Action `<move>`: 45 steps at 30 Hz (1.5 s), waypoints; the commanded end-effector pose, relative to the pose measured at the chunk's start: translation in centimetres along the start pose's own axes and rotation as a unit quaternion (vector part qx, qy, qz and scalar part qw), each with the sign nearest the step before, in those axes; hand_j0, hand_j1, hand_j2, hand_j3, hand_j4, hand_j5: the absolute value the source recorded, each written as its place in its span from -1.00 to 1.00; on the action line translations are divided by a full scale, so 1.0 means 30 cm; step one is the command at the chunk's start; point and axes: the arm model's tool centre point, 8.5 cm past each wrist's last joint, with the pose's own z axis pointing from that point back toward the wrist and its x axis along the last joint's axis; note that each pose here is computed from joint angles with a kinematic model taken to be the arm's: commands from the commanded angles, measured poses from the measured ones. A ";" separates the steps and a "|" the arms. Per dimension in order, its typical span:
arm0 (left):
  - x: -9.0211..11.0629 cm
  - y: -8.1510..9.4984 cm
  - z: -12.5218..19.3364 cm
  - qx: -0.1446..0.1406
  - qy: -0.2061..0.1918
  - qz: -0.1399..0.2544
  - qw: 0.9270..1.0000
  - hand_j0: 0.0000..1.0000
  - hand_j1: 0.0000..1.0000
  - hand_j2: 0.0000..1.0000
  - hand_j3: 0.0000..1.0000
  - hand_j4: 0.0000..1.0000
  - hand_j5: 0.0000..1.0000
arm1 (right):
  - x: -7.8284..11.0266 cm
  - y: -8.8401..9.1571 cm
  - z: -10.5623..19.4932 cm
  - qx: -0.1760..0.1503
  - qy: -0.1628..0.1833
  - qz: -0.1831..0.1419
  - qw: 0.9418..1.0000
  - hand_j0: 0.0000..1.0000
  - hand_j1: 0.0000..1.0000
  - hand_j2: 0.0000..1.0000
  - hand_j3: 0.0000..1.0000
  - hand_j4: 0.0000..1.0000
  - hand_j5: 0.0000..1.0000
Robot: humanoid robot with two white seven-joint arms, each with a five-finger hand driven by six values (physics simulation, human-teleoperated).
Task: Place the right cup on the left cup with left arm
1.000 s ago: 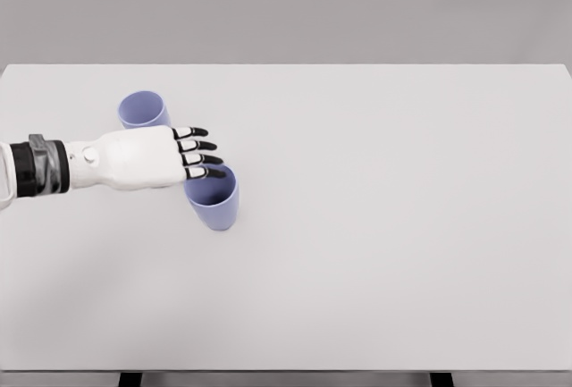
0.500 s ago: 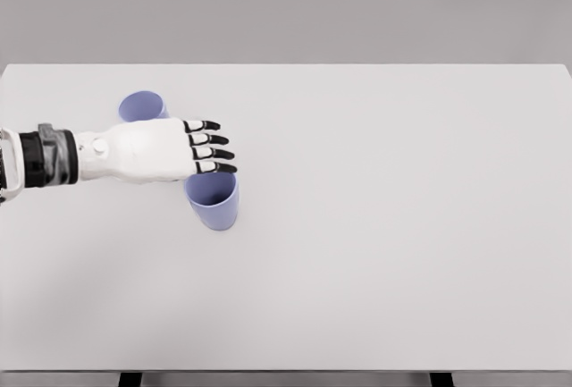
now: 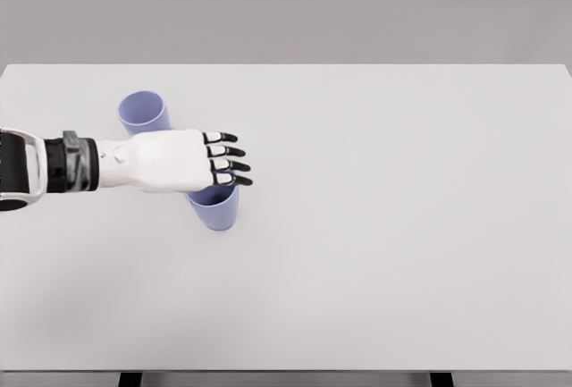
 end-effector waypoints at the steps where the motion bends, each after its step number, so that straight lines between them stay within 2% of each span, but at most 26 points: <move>1: 0.012 0.001 -0.022 0.001 -0.008 0.003 1.000 1.00 1.00 1.00 1.00 1.00 1.00 | 0.000 0.000 0.000 0.000 0.000 0.000 1.000 1.00 1.00 1.00 1.00 1.00 1.00; 6: 0.014 -0.002 -0.027 -0.008 -0.008 -0.001 1.000 1.00 1.00 1.00 1.00 1.00 1.00 | 0.000 0.000 0.000 0.000 0.000 0.000 1.000 1.00 1.00 1.00 1.00 1.00 1.00; 8: 0.012 -0.012 -0.025 -0.022 -0.006 -0.003 1.000 1.00 1.00 1.00 1.00 1.00 1.00 | 0.000 0.000 0.000 0.000 0.000 0.000 1.000 1.00 1.00 1.00 1.00 1.00 1.00; 17: 0.032 -0.032 -0.040 -0.036 -0.017 0.000 0.999 1.00 1.00 1.00 1.00 1.00 1.00 | 0.000 0.000 0.000 0.000 0.000 0.000 1.000 1.00 1.00 1.00 1.00 1.00 1.00; 30: 0.030 -0.033 -0.039 -0.043 -0.017 -0.001 0.999 1.00 1.00 1.00 1.00 1.00 1.00 | 0.000 0.000 0.000 0.000 0.000 0.000 1.000 1.00 1.00 1.00 1.00 1.00 1.00; 33: 0.028 -0.031 -0.038 -0.044 -0.016 -0.002 0.999 0.84 0.84 0.84 0.84 0.84 0.84 | 0.000 0.000 0.000 0.000 0.000 0.000 1.000 1.00 1.00 1.00 1.00 1.00 1.00; 45: 0.018 -0.020 -0.035 -0.045 -0.013 -0.007 0.999 0.75 0.75 0.75 0.75 0.75 0.75 | 0.000 0.000 0.000 0.000 0.000 0.000 1.000 1.00 1.00 1.00 1.00 1.00 1.00</move>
